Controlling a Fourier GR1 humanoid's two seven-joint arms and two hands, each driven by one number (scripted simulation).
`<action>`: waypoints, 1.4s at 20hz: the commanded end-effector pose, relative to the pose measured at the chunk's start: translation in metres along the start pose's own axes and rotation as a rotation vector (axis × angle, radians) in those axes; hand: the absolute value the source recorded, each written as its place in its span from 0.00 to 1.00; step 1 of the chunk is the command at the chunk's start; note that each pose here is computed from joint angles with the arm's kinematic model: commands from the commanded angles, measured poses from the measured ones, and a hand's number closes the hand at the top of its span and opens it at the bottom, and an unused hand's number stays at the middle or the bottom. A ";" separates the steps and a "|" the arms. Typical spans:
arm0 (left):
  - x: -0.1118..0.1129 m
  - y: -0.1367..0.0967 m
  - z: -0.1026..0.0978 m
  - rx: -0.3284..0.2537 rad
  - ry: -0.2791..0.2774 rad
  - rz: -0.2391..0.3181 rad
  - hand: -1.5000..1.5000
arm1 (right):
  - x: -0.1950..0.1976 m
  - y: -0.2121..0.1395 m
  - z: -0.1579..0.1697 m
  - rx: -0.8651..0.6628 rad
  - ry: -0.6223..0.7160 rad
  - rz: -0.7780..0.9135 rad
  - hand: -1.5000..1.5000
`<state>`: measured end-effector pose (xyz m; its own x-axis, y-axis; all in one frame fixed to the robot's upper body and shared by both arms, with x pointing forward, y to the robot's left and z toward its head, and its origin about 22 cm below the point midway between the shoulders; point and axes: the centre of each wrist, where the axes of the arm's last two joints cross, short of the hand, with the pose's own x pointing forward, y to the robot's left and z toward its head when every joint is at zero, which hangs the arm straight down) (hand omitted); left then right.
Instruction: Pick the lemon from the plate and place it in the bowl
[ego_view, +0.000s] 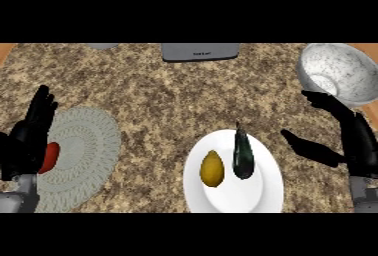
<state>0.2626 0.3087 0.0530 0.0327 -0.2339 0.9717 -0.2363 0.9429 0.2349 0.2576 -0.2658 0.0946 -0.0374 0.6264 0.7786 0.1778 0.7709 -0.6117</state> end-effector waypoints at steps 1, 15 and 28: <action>-0.003 0.019 0.003 0.023 0.015 -0.052 0.50 | -0.003 0.022 0.052 -0.125 0.057 0.087 0.00; 0.004 -0.007 -0.014 -0.072 -0.030 -0.020 0.50 | 0.113 0.020 0.151 -0.211 0.187 0.238 0.00; 0.004 -0.002 -0.019 -0.084 -0.039 -0.011 0.50 | 0.122 0.053 0.076 0.242 0.397 0.481 0.00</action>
<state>0.2796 0.3053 0.0602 0.0038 -0.2534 0.9674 -0.1542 0.9556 0.2509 0.1717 -0.1427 0.1465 0.2623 0.8270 0.4972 0.0344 0.5069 -0.8613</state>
